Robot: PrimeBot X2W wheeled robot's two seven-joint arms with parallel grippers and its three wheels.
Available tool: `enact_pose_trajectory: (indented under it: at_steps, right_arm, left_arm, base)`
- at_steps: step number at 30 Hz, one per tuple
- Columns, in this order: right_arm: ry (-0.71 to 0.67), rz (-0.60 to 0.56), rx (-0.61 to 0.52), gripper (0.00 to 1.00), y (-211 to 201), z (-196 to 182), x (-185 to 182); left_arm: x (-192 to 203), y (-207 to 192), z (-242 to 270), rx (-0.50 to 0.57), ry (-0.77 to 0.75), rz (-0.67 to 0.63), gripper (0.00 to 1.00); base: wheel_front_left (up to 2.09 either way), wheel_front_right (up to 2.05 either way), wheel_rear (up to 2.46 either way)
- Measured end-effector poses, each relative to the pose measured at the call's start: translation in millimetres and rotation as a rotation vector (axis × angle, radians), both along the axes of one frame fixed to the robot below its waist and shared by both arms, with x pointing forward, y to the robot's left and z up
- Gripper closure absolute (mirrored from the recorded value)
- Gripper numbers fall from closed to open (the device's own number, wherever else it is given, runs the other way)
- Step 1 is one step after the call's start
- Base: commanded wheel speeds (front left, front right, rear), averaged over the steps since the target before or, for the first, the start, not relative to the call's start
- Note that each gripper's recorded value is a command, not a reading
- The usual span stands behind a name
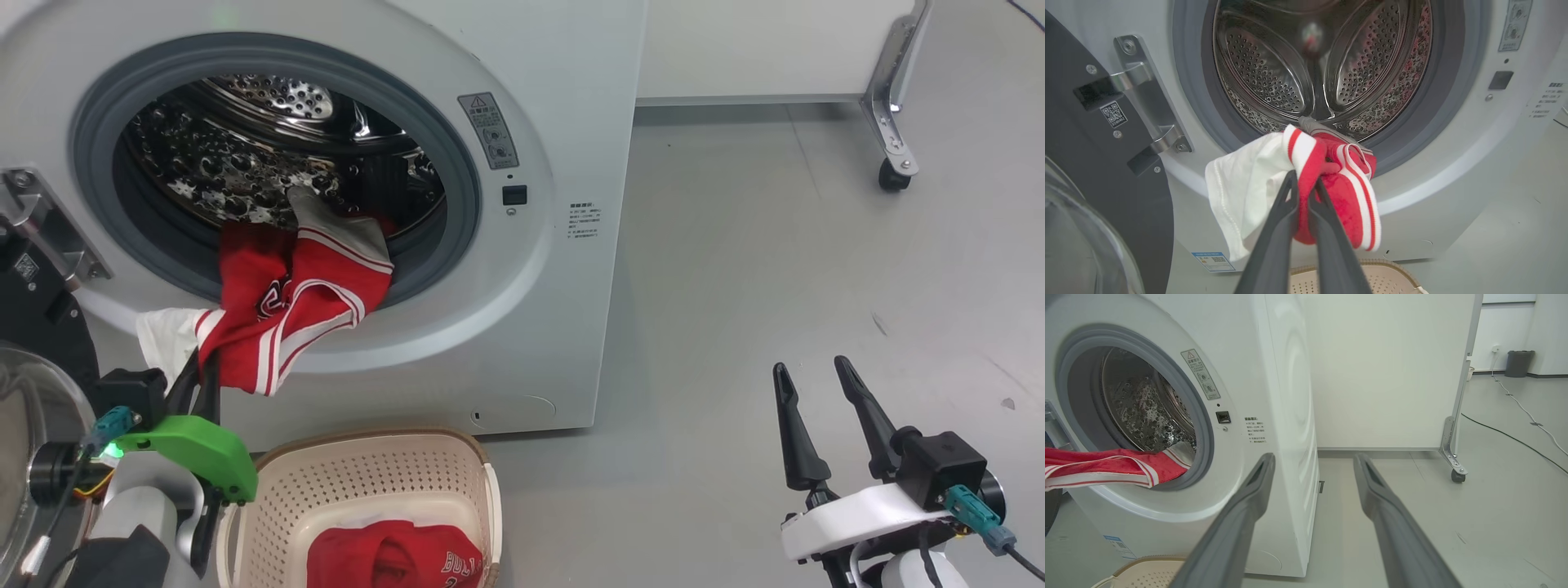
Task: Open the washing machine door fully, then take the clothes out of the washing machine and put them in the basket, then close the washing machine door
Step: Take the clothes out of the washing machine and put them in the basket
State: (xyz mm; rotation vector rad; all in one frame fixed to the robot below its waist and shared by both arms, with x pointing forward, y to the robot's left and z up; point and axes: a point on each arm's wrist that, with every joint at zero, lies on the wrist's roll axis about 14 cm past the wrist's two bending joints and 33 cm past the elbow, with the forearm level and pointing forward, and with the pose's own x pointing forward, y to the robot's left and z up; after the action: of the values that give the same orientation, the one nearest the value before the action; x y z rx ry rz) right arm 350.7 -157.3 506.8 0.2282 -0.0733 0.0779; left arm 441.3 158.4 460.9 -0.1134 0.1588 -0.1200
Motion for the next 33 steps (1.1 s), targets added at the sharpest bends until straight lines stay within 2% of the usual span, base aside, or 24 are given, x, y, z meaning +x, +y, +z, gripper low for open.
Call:
enact_pose_trajectory:
  at_steps: [7,14,18,25,33]
  right_arm:
    - [-0.018,0.010,0.001,0.00,2.6,5.5,-0.8]
    - [-0.008,0.012,0.004,0.00,3.3,2.1,-3.4]
    - [-0.006,0.018,0.005,0.00,4.6,1.5,-2.7]
    - [-0.002,0.025,0.004,0.00,6.7,-0.1,-1.9]
    - [0.027,0.028,-0.008,0.00,6.7,-9.2,0.0]
  left_arm:
    - [3.3,-5.3,38.2,0.011,-0.130,-0.024,1.00]
    - [10.0,-13.8,124.6,-0.012,-0.404,-0.044,1.00]
    - [6.5,-17.2,146.0,-0.016,-0.476,-0.051,1.00]
    - [-5.6,-19.2,106.6,-0.011,-0.381,-0.058,1.00]
    - [-24.9,-38.3,21.6,-0.005,-0.118,-0.122,1.00]
  base:
    - [0.00,0.00,0.00]
    - [0.00,0.00,0.00]
    - [0.00,0.00,0.00]
    - [0.00,0.00,0.00]
    - [0.00,0.00,0.00]
